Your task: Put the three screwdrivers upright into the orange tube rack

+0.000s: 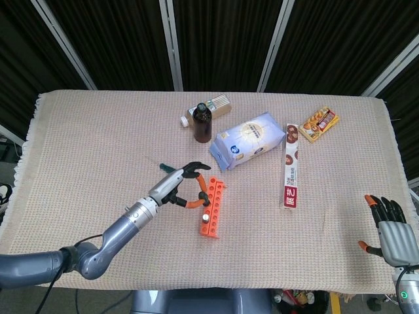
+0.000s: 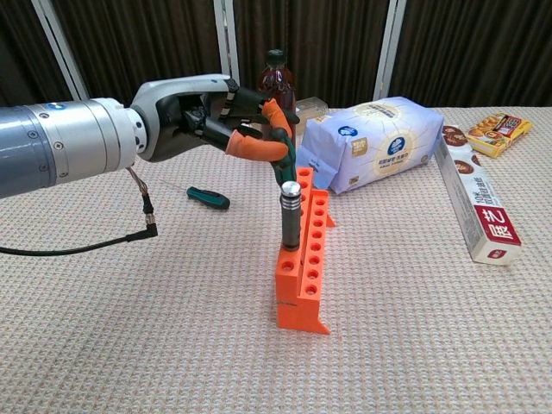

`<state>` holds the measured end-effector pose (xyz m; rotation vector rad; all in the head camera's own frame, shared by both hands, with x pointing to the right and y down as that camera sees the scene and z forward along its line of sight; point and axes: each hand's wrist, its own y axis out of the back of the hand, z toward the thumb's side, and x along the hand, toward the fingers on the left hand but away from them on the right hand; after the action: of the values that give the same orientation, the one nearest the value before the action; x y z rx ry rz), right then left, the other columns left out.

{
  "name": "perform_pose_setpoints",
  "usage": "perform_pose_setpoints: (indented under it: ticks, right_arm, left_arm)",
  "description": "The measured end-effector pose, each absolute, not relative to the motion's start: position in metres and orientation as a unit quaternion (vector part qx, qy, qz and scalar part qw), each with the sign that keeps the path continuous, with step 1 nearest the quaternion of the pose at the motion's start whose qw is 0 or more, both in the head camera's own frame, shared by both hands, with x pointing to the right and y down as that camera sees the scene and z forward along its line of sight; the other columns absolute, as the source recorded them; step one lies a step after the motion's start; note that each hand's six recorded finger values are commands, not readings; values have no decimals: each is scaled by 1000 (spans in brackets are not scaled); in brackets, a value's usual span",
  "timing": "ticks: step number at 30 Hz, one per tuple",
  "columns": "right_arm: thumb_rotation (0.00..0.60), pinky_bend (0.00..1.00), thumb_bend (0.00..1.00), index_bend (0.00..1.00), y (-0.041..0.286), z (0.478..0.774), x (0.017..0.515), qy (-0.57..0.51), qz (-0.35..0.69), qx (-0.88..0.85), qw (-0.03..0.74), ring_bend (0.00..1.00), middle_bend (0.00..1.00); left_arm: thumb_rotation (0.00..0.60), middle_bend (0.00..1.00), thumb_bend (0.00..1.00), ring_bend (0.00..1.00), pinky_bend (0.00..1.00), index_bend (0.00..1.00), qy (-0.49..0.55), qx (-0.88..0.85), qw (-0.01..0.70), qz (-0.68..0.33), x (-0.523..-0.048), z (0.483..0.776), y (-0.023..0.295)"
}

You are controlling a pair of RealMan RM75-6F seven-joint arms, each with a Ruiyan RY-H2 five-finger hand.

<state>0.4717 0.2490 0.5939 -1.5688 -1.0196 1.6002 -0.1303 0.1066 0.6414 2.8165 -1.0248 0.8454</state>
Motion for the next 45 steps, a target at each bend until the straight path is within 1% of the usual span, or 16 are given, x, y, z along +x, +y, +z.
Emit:
perform_pose_setpoints:
  ticks: [7,14,16,19,21,24,30,33,39,45]
  right_arm:
    - [600,57,0,36,249,594,472,-390,614,-600,333,0,81]
    - [600,57,0,35,249,595,472,-390,615,-600,332,0,82]
    - [600,57,0,35,249,595,472,-390,615,-600,332,0,83]
    - [600,58,0,36,249,596,472,-389,616,-600,331,0,85]
    - [600,57,0,36,249,596,473,-389,616,-599,330,0,87]
    - [600,58,0,36,250,596,473,-389,617,-599,330,0,89]
    - [600,57,0,36,250,595,473,-390,617,-598,331,0,88]
    - [600,57,0,37,249,595,473,-390,616,-598,331,0,89]
    - [600,57,0,37,249,595,473,-391,616,-598,331,0,89]
    - [600,57,0,36,248,595,472,-390,614,-600,333,0,88]
  left_arm:
    - [600,101,487,0,0,781,-318,906,6,277,-129,644,110]
    - [600,71,484,0,0,734,-317,906,1,282,-128,647,112]
    - [600,52,463,0,0,689,-315,906,1,283,-128,648,112]
    - [600,29,402,0,0,582,-314,906,0,283,-128,648,112]
    - [600,10,360,0,0,492,-314,906,-2,283,-127,647,112]
    - [600,0,325,0,0,413,-312,907,-9,284,-127,646,112]
    - [600,0,305,0,0,315,-308,908,-17,282,-126,643,112]
    - [600,0,299,0,0,284,-307,909,-20,282,-126,642,112]
    - [600,0,240,0,0,171,-313,908,-21,276,-127,638,110]
    - [600,0,239,0,0,167,-322,908,-53,262,-131,623,104]
